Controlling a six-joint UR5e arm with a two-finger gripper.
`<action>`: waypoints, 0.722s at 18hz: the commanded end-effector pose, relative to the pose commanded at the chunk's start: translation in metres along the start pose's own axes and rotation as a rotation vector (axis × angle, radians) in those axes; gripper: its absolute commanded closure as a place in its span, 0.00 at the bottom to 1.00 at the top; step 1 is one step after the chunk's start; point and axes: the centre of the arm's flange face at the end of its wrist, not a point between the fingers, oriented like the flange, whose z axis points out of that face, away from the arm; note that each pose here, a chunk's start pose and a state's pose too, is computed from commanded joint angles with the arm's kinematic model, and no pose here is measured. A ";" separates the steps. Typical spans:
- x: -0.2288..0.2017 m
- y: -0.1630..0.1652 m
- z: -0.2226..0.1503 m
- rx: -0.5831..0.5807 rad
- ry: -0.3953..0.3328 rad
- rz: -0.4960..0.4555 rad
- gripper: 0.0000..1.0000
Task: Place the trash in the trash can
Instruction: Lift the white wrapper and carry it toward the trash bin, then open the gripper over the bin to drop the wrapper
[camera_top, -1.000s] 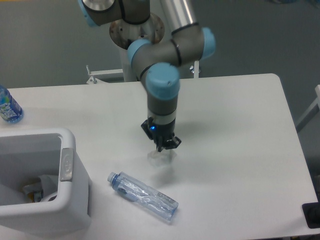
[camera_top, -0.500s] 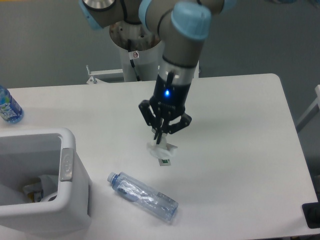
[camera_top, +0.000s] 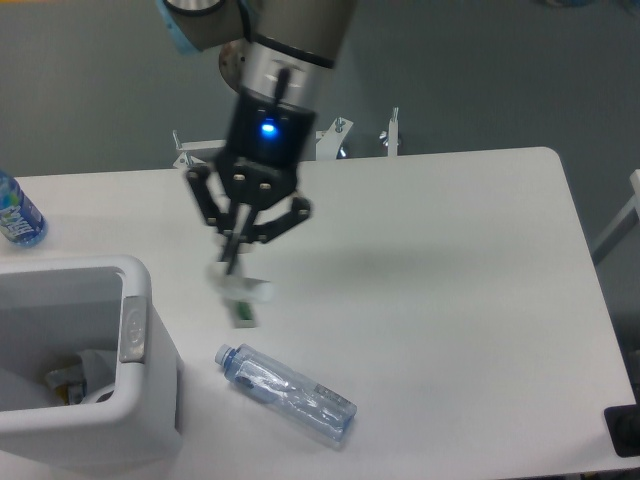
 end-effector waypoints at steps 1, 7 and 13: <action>0.014 0.000 0.011 -0.012 0.022 -0.005 0.99; 0.081 -0.001 0.096 -0.104 0.133 0.056 0.95; 0.090 -0.008 0.098 -0.094 0.144 0.100 0.00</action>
